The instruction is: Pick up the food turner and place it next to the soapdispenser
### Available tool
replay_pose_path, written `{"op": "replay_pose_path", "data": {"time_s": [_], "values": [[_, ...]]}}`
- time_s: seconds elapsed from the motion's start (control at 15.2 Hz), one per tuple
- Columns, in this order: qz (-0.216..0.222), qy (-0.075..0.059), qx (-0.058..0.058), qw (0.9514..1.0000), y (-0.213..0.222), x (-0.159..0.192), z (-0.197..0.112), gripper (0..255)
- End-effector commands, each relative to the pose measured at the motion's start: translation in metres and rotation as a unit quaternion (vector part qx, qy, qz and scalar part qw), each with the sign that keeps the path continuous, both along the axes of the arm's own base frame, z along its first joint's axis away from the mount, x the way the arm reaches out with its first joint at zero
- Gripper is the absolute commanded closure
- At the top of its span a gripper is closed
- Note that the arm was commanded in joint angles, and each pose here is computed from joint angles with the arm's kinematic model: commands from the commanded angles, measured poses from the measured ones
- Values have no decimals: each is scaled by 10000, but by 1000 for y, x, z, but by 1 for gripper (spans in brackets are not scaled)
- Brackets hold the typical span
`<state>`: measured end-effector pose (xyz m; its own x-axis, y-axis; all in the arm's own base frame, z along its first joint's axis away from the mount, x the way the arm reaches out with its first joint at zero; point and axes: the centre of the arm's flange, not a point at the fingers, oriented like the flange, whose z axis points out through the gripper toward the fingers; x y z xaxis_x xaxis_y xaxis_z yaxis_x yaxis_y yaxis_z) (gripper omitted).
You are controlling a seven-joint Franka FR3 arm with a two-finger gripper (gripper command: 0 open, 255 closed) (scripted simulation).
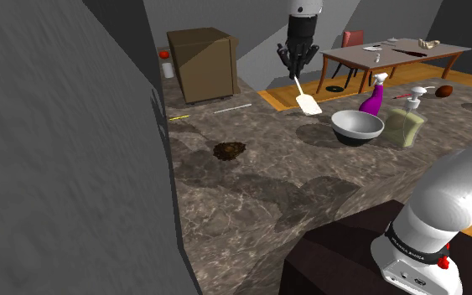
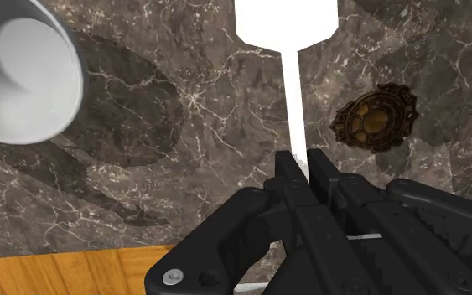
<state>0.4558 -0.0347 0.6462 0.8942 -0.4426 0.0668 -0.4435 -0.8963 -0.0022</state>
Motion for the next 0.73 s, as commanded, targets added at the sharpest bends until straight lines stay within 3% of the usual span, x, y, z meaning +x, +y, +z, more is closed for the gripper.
{"op": "replay_pose_path", "data": {"time_s": [0.0, 0.66], "values": [[7, 2, 3, 10000, -21, -16, 0, 255], [7, 2, 3, 10000, -126, -96, 0, 255]]}}
